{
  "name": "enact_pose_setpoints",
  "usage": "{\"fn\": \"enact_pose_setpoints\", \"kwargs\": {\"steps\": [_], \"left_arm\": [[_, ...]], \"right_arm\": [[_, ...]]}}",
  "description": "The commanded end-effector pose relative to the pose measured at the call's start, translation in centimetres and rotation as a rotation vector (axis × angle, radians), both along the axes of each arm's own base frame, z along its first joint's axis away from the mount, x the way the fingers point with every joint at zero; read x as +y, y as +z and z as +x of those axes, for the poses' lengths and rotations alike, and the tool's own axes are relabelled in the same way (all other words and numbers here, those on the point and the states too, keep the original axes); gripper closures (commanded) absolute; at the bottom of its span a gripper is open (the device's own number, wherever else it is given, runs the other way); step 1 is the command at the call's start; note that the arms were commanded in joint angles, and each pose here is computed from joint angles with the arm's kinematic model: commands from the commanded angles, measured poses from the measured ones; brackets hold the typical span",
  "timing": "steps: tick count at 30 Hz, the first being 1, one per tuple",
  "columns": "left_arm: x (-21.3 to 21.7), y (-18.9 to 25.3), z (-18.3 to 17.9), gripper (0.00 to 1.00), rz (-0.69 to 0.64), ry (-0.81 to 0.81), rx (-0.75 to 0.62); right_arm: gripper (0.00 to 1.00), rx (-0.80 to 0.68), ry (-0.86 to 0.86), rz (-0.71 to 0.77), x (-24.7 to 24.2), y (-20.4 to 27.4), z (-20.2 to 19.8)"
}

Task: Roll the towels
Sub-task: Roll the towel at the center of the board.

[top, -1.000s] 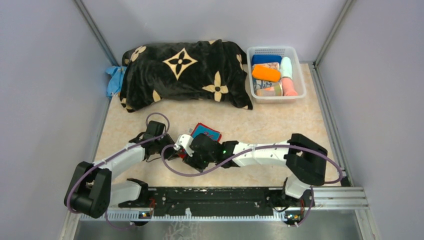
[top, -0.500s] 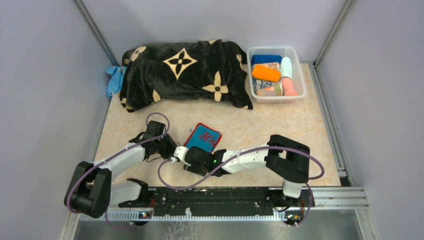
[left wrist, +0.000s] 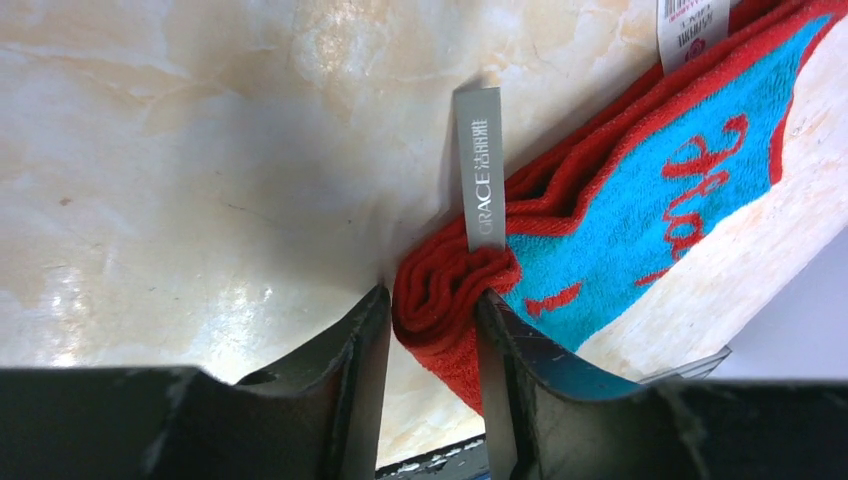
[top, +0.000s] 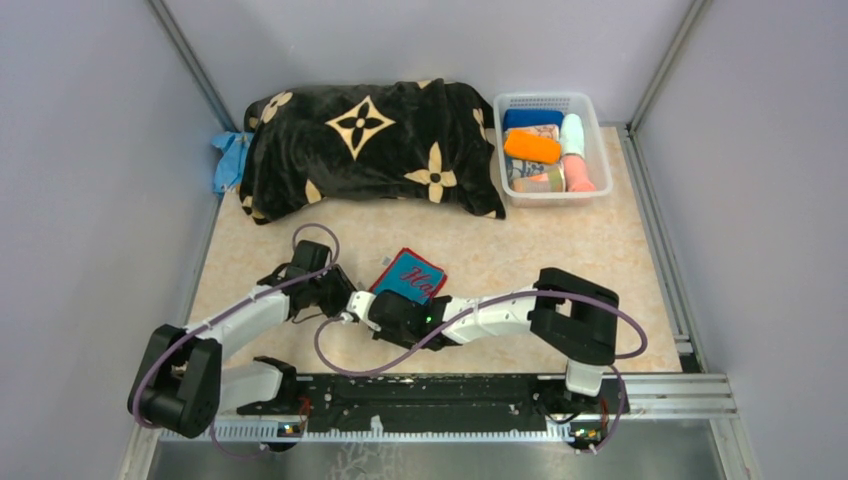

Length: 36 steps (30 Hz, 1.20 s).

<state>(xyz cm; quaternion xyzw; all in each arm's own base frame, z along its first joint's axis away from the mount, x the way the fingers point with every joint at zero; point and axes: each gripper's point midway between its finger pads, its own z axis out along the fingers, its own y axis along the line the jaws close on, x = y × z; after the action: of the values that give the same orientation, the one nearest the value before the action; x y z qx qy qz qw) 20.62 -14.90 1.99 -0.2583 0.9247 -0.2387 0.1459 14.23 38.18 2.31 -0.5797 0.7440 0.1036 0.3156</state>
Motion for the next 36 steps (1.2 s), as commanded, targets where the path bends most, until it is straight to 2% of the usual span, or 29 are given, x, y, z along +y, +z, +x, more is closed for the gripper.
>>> {"fn": "enact_pose_setpoints", "kwargs": {"steps": [1, 11, 17, 22, 28, 32, 36], "left_arm": [[1.5, 0.1, 0.0, 0.54, 0.074, 0.027, -0.021], [1.3, 3.1, -0.1, 0.31, 0.006, 0.055, -0.115], [0.3, 4.0, -0.8, 0.27, -0.086, 0.035, -0.161], [-0.9, 3.6, -1.5, 0.28, -0.168, 0.008, -0.153], [-2.0, 3.2, -1.2, 0.32, -0.218, -0.025, -0.144], [-2.3, 2.7, -0.8, 0.39, -0.221, -0.033, -0.134], [-2.1, 1.4, -0.7, 0.51, -0.193, -0.024, -0.094]], "right_arm": [[1.0, 0.175, 0.038, 0.093, 1.8, 0.6, -1.6], [1.0, 0.679, -0.006, 0.412, 1.5, 2.3, -1.5], [1.0, 0.936, -0.093, 0.578, 0.2, 2.4, -0.3], [1.0, 1.112, -0.194, 0.67, -1.1, 1.8, 0.2], [1.0, 1.201, -0.31, 0.655, -1.8, -0.1, 0.8], [1.0, 1.231, -0.378, 0.657, -2.3, -0.7, 1.7], [1.0, 1.24, -0.412, 0.663, -2.7, -0.8, 2.1]]}}
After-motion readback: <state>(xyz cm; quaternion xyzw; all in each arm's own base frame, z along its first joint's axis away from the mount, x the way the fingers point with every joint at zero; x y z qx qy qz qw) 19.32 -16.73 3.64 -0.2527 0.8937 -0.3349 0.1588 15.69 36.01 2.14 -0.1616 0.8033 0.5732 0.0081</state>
